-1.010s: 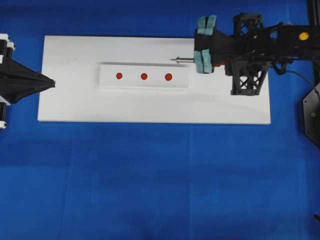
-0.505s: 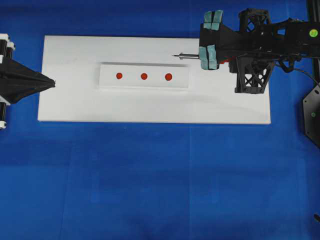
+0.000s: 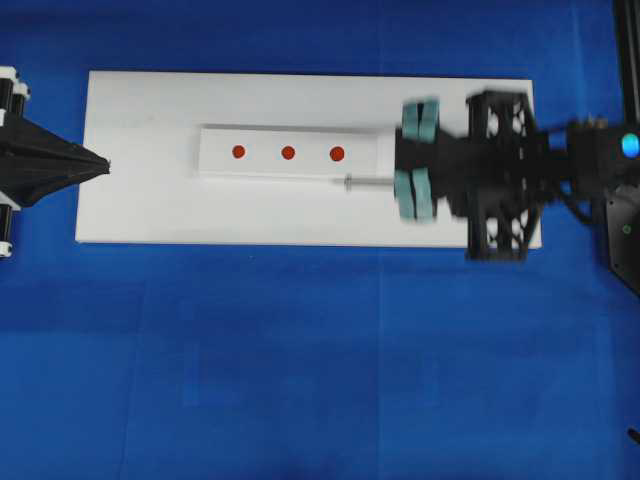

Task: Touch the tip of the soldering iron to the mark.
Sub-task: 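Carry the soldering iron down to its spot below the board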

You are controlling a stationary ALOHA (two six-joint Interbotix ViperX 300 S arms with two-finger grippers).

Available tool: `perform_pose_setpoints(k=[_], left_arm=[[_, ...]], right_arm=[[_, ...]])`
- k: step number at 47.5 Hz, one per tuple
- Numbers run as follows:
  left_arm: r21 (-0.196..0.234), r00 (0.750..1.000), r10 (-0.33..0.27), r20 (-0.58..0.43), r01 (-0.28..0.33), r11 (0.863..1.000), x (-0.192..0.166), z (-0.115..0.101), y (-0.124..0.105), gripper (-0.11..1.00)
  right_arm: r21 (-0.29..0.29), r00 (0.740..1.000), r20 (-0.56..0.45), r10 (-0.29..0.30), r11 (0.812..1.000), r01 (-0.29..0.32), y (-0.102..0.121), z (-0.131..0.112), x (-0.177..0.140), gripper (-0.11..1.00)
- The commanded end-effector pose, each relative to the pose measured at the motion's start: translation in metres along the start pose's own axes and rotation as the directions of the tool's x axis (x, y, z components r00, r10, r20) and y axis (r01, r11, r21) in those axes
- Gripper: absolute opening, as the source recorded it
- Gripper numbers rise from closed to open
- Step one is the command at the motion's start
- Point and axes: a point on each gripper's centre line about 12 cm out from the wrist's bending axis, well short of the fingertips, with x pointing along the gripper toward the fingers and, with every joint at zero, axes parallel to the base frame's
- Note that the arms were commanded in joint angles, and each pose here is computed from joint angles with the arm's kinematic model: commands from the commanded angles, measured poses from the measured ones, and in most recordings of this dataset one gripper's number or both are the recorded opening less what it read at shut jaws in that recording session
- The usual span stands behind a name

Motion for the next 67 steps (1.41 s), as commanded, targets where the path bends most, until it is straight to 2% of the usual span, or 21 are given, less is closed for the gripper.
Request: perform_pose_setpoints(k=[1,15,21,29,37,48,60,67], left_arm=[[-0.002,1.0,-0.002,0.023,0.002,1.0,0.002,0.006,0.0,0.0],[-0.003,1.0,0.0,0.029,0.0,1.0,0.002,0.007,0.0,0.0],[-0.006,1.0,-0.002,0.031,0.002,1.0,0.002,0.007,0.0,0.0],[-0.006,1.0,-0.002,0.031,0.002,1.0,0.002,0.007,0.0,0.0],[-0.006,1.0,-0.002,0.031,0.002,1.0,0.002,0.007,0.0,0.0],[-0.008,0.999,-0.002,0.032,0.003,1.0,0.002,0.008,0.0,0.0],[-0.02,0.999,-0.002,0.035,0.003,1.0,0.001,0.009,0.0,0.0],[-0.019,0.999,-0.01,0.051,0.011,1.0,-0.001,0.012,-0.002,0.0]], right_arm=[[-0.007,0.999,0.041,0.031,0.999,-0.031,0.019,-0.001,-0.013,0.06],[0.015,0.996,0.042,0.084,0.996,-0.084,0.082,-0.018,-0.021,0.06],[0.012,0.995,0.037,0.094,0.995,-0.095,0.095,-0.022,-0.019,0.06],[0.01,0.994,0.053,0.098,0.995,-0.099,0.099,-0.016,-0.014,0.06],[-0.005,0.987,0.122,0.105,0.994,-0.105,0.104,0.007,-0.008,0.06],[0.009,0.985,0.147,0.095,0.995,-0.098,0.114,0.048,0.01,0.06],[-0.05,0.976,0.188,0.109,0.994,-0.101,0.135,0.096,0.024,0.06],[-0.044,0.974,0.2,0.107,0.994,-0.1,0.136,0.111,0.028,0.06]])
